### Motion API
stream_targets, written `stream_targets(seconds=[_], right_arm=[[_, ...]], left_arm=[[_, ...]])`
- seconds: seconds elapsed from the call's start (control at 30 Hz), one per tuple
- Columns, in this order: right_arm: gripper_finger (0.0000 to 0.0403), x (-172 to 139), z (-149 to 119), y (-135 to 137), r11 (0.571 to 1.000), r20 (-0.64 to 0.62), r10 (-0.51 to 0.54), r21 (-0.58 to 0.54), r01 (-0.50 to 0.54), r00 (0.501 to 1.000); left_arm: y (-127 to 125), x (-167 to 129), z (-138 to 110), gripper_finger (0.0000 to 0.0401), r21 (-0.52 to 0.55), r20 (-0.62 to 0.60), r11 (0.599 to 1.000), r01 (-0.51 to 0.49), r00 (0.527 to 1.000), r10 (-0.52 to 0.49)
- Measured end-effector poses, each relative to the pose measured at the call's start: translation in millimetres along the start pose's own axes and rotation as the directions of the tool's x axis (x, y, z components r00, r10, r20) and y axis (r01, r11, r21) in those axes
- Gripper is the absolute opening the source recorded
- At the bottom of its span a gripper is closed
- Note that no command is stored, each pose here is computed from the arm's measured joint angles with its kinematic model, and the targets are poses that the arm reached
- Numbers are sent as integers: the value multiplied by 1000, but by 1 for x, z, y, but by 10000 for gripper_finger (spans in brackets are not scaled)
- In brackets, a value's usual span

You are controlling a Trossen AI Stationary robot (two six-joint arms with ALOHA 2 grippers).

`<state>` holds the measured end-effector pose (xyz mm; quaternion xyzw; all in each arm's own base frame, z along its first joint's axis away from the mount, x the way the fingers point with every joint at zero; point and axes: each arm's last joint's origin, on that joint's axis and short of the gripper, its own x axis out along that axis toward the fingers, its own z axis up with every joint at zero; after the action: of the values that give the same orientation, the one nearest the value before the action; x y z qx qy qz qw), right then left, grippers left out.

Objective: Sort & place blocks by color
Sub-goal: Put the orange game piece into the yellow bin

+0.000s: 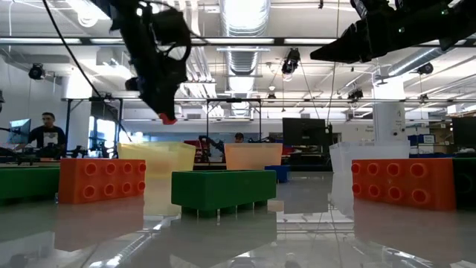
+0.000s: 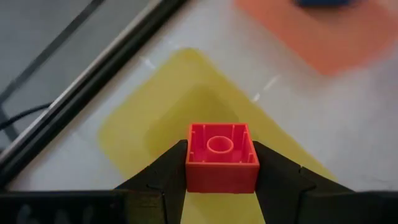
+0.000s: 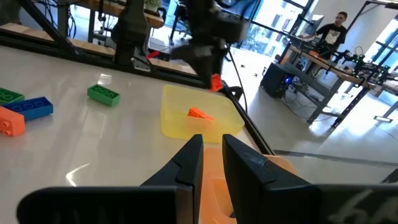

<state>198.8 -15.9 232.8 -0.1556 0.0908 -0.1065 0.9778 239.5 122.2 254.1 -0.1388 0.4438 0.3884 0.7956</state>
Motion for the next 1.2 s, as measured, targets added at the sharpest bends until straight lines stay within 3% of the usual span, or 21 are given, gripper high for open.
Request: stream_targets(seconds=[0.07,0.23,0.73,1.2], right_arm=[[52,0,0,0,1000,0,0,0,0,1000],[52,0,0,0,1000,0,0,0,0,1000],[52,0,0,0,1000,-10,3,-4,-3,1000],[52,0,0,0,1000,-10,3,-3,-3,1000]], left_arm=[[12,9,0,141,-72,7,997,-26,1000,26],[27,22,2,141,-137,38,989,-50,998,55],[29,34,-5,141,-154,80,987,-44,995,57],[29,40,-14,141,-158,44,986,-55,997,63]])
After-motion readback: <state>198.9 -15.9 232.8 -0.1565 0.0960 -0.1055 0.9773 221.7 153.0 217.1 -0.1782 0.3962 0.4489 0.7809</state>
